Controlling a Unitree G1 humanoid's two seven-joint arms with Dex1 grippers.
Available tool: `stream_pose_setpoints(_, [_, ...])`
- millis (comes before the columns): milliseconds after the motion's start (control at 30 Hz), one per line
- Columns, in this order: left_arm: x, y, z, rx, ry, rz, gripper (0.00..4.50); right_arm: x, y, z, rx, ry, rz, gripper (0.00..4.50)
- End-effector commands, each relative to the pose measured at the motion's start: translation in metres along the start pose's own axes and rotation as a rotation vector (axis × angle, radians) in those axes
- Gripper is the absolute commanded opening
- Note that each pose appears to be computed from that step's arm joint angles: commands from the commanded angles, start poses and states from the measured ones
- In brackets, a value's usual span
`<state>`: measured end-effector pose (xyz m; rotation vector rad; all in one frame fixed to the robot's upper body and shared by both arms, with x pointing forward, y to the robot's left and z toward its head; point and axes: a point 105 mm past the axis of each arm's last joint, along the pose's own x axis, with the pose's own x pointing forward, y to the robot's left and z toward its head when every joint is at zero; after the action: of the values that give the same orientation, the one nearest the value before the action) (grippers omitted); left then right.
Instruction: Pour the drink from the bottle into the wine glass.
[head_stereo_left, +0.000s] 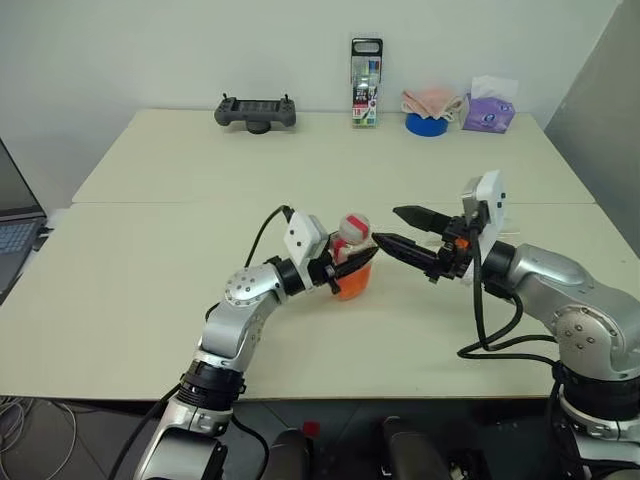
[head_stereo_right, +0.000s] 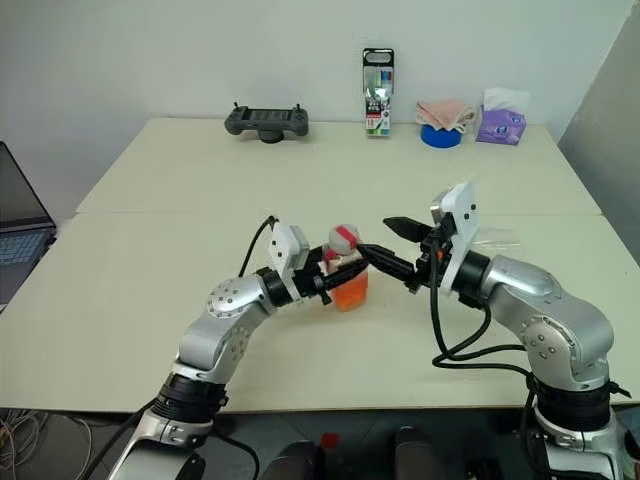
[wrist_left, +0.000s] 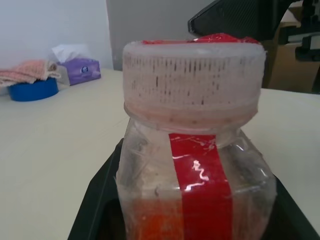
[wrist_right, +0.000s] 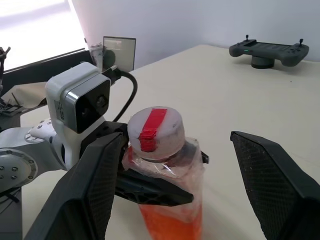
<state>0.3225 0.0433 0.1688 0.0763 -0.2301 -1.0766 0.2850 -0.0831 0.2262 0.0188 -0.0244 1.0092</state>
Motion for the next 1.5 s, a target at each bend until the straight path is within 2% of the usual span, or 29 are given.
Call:
stream_pose_setpoints(33, [0.006,-0.012,0.020,0.034,-0.068,-0.053,1.78,0.000,0.012,0.004,-0.038,-0.003,0.021,3.68])
stream_pose_setpoints(300, [0.012,-0.017,0.018,0.024,-0.067,-0.080,1.78,0.008,0.008,0.005,-0.047,-0.029,-0.056,3.68])
stream_pose_setpoints(600, [0.017,-0.032,0.014,0.005,-0.068,-0.131,1.78,0.014,0.009,0.007,-0.080,-0.026,-0.064,3.68])
stream_pose_setpoints(700, [0.017,-0.032,0.012,0.007,-0.060,-0.133,1.78,0.014,0.010,0.008,-0.077,-0.036,-0.067,3.06])
stream_pose_setpoints(800, [0.016,-0.032,0.011,0.007,-0.052,-0.134,1.78,0.014,0.012,0.008,-0.078,-0.030,-0.058,2.06])
stream_pose_setpoints(833, [0.016,-0.031,0.011,0.007,-0.052,-0.133,1.78,0.013,0.013,0.007,-0.084,-0.019,-0.050,1.92])
stream_pose_setpoints(1000, [0.013,-0.031,0.012,-0.001,-0.040,-0.155,1.77,0.011,0.013,0.007,-0.106,0.006,-0.012,1.92])
stream_pose_setpoints(1067, [0.011,-0.034,0.013,-0.007,-0.031,-0.192,1.77,0.007,0.020,0.007,-0.094,0.022,0.093,1.92])
stream_pose_setpoints(1167, [0.008,-0.039,0.015,-0.016,-0.018,-0.253,1.77,-0.015,0.061,0.008,0.020,0.066,0.497,1.92])
stream_pose_setpoints(1233, [0.006,-0.041,0.014,-0.017,-0.003,-0.280,1.77,-0.024,0.079,0.005,0.015,0.129,0.688,1.92])
stream_pose_setpoints(1333, [0.006,-0.042,0.011,-0.012,0.010,-0.300,1.77,-0.027,0.088,0.001,-0.017,0.188,0.808,1.92])
stream_pose_setpoints(1500, [0.011,-0.044,0.012,0.003,0.003,-0.307,1.76,-0.027,0.080,0.005,-0.072,0.208,0.823,1.92])
